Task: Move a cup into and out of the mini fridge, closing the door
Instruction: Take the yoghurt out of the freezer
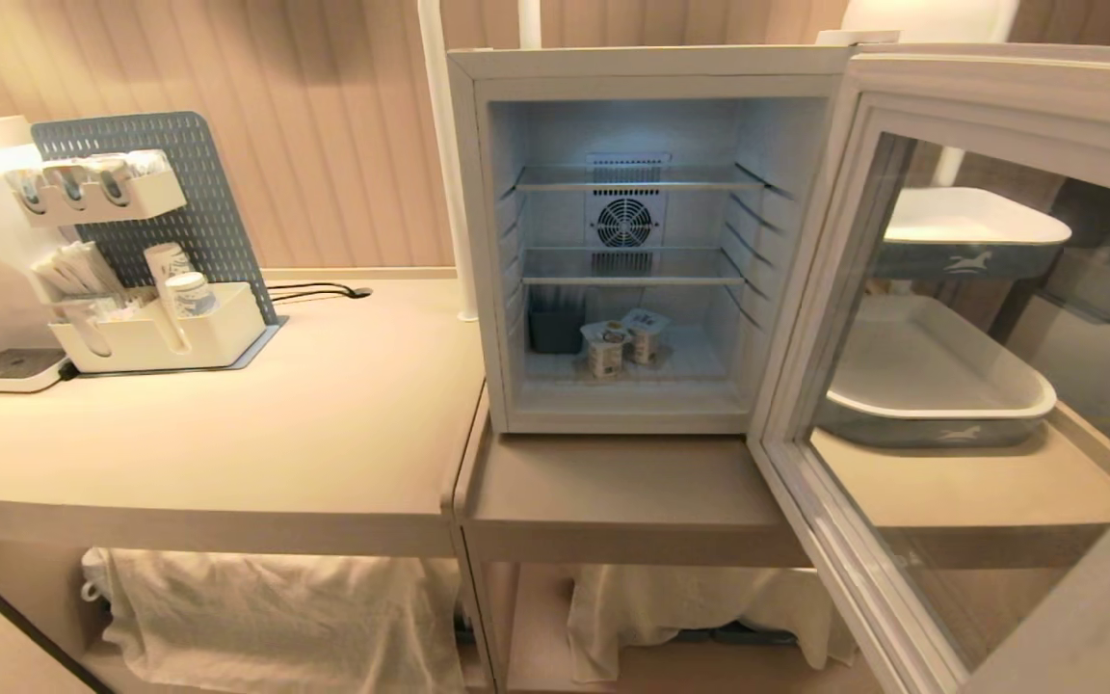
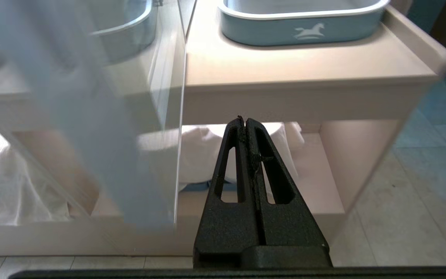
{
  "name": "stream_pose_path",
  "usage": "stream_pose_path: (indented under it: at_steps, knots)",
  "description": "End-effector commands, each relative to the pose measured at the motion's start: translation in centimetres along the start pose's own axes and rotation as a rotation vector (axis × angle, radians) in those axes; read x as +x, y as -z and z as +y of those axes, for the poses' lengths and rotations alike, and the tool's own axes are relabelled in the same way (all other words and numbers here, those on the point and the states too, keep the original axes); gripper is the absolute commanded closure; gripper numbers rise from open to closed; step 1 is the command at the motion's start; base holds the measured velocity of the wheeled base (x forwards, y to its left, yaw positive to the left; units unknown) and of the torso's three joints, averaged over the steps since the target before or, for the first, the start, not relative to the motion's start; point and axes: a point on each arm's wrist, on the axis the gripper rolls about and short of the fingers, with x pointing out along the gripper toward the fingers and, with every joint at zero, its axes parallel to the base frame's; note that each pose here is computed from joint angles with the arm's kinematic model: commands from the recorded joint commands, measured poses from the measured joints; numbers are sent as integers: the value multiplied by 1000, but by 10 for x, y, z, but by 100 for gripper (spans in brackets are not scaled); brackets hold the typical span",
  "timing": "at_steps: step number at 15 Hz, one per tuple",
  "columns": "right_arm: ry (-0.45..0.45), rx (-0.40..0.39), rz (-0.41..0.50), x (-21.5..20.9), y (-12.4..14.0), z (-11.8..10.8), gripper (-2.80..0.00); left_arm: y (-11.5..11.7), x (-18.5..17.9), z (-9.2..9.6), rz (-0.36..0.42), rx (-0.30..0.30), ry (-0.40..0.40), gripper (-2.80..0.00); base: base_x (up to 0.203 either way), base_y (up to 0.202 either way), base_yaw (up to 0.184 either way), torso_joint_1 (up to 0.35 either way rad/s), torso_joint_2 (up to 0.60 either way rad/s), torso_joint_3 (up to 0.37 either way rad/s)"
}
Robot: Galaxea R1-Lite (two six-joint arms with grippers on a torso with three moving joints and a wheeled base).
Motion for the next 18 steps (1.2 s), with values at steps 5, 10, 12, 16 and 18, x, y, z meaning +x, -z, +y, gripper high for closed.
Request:
stream_pose_path:
  at_steps: [5,10,12,16,18]
  knots:
    - [-1,0,2,0,0,0,0,0,0,0,1,0,-2,0,-194,0,1,4,-1,3]
    - [0,0,3,0,0,0,0,0,0,0,-2,-18,-4,0,-119,0,-1,3,-2,3]
    - [-1,0,3,0,0,0,0,0,0,0,-2,-18,-4,0,0,0,0,0,0,0]
    - [0,0,2,0,0,0,0,0,0,0,-1,-15,-5,0,-77,53,0,2,6,-1]
    - [-1,0,1,0,0,0,0,0,0,0,-1,-15,-5,0,-204,193,4,3,-2,0]
